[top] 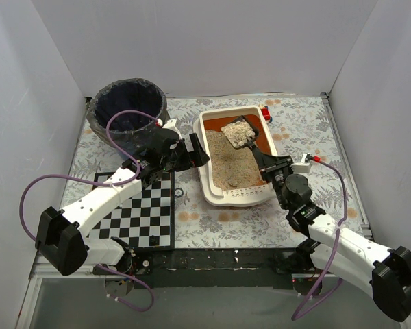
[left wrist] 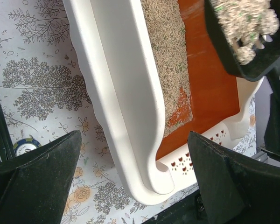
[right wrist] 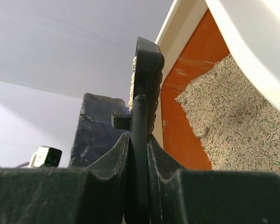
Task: Clean the litter box
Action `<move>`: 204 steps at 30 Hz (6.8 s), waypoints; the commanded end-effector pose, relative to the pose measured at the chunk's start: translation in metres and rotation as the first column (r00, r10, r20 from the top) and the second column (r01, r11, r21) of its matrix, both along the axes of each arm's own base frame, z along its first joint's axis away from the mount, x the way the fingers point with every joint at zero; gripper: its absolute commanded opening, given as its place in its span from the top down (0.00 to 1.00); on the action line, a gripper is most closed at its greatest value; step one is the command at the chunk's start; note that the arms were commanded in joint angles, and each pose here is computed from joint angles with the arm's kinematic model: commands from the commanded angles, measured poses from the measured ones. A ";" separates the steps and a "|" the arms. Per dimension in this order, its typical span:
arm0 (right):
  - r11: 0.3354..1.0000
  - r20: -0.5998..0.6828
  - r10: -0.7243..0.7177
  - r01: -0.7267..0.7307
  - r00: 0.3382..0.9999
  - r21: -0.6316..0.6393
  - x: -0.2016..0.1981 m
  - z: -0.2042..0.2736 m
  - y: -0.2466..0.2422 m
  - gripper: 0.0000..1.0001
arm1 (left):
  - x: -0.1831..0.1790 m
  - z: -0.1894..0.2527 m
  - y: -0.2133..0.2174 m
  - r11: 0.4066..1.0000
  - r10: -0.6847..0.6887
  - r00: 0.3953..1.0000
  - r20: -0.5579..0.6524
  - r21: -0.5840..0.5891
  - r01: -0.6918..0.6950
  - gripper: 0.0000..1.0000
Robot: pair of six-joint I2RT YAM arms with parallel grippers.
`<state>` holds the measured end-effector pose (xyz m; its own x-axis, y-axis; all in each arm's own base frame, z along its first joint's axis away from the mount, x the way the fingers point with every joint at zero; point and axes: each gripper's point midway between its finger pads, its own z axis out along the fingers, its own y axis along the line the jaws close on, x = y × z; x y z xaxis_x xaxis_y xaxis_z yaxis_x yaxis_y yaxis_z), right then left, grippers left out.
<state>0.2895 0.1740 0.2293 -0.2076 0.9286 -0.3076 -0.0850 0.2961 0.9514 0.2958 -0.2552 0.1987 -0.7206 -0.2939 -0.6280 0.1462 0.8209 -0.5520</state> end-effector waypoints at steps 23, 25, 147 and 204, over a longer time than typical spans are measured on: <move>0.999 0.036 -0.024 0.023 0.999 0.045 0.007 0.022 -0.005 0.99 | 0.001 0.022 0.011 0.999 0.044 0.998 0.054 -0.018 -0.043 0.02; 0.999 0.115 0.047 -0.049 0.992 0.014 0.005 0.035 0.009 0.99 | 0.001 0.022 0.011 0.999 0.044 0.997 0.056 -0.019 -0.043 0.02; 0.994 0.205 0.112 -0.110 0.972 -0.021 -0.007 0.043 0.012 0.99 | 0.001 0.022 0.015 0.995 0.087 0.993 0.075 -0.064 -0.082 0.02; 1.000 0.131 -0.014 0.017 0.991 -0.024 -0.009 0.046 -0.018 0.99 | 0.003 0.023 0.013 0.992 0.101 0.992 0.071 -0.086 -0.095 0.02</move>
